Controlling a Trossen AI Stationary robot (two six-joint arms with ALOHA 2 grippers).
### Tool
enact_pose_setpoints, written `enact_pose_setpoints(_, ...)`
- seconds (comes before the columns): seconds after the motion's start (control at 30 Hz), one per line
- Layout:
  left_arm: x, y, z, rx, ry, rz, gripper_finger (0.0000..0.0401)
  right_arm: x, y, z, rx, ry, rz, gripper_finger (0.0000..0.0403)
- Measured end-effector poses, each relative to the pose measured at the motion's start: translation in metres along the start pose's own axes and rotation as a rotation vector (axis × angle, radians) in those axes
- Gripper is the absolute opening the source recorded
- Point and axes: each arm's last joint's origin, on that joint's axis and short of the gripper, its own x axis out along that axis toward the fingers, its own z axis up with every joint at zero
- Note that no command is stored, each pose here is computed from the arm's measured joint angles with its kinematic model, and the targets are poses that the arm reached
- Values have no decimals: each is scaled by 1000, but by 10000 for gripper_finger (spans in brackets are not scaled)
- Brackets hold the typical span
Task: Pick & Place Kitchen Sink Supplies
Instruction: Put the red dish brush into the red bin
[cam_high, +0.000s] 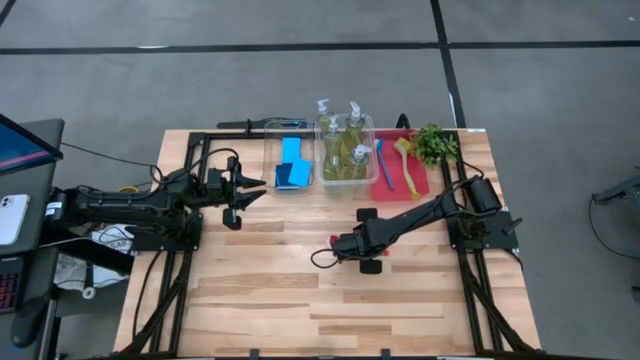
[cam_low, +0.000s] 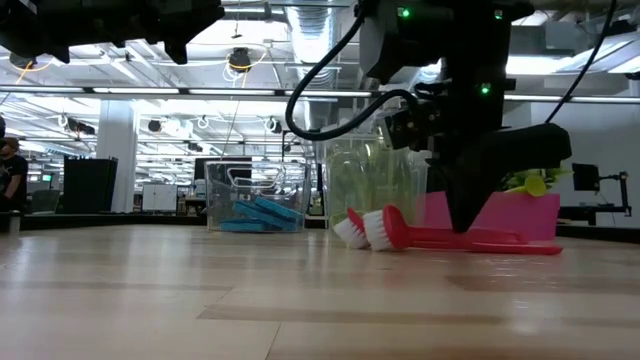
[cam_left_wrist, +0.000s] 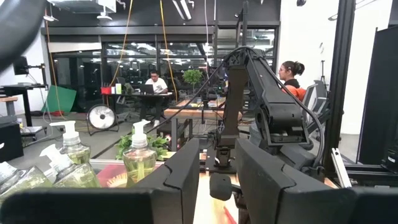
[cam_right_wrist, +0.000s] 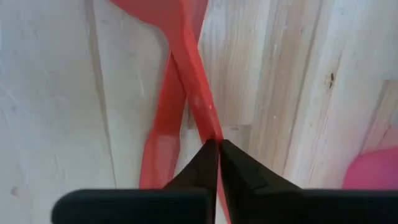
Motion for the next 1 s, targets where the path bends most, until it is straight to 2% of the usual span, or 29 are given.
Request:
enact_pose_setpoints(0.3,0,0,0,0,0,0,104,0,2,-1,10,16,61,4)
enact_pose_setpoints(0.53,0,0,0,0,0,0,104,0,2,-1,90,22,75,7)
enact_pose_setpoints(0.67,0,0,0,0,0,0,104,0,2,0,97,19,72,30)
enact_pose_setpoints(1.0,0,0,0,0,0,0,104,0,2,0,134,18,66,126)
